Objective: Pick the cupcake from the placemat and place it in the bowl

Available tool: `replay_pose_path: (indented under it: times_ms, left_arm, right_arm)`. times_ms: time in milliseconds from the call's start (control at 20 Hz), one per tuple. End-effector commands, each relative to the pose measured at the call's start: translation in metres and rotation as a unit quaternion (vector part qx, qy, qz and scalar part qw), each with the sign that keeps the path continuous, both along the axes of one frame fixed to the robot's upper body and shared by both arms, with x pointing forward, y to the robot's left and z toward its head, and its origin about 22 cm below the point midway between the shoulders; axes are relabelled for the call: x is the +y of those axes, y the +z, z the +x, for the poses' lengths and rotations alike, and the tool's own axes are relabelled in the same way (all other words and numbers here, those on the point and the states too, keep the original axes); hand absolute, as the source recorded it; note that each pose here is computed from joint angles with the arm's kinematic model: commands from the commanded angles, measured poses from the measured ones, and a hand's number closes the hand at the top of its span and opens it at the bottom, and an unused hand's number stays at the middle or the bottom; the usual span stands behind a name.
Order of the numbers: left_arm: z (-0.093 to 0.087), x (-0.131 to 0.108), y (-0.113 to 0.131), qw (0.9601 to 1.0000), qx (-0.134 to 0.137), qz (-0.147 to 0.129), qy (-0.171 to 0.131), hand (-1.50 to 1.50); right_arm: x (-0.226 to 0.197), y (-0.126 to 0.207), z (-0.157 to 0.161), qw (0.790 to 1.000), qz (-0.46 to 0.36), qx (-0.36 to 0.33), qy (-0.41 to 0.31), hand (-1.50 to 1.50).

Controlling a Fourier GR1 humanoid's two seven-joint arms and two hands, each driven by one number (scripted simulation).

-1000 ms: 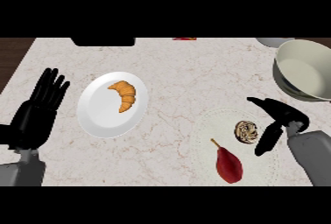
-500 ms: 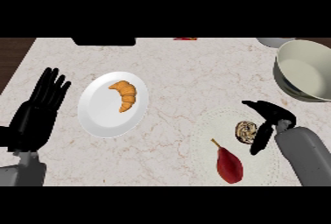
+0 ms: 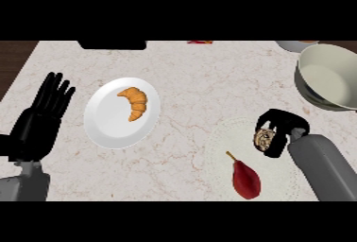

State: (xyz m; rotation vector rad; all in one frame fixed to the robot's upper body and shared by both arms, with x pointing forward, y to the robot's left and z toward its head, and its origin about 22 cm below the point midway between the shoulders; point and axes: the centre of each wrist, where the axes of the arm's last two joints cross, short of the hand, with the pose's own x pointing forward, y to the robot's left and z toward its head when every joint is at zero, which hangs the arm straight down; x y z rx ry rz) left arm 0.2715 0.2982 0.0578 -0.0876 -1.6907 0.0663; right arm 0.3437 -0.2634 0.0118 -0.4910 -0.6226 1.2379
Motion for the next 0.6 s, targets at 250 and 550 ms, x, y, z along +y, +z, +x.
replay_pose_path:
  times_ms: [250, 550]
  left_arm:
    - [-0.015, -0.003, 0.015, 1.0000, -0.006, -0.007, -0.005, 0.00]
    - [-0.004, -0.003, -0.003, 1.0000, 0.001, -0.005, 0.003, 0.00]
  right_arm:
    - [0.006, -0.004, 0.009, 0.998, -0.018, -0.016, 0.054, 1.50]
    - [-0.003, 0.006, -0.005, 0.990, -0.018, -0.098, 0.098, 1.50]
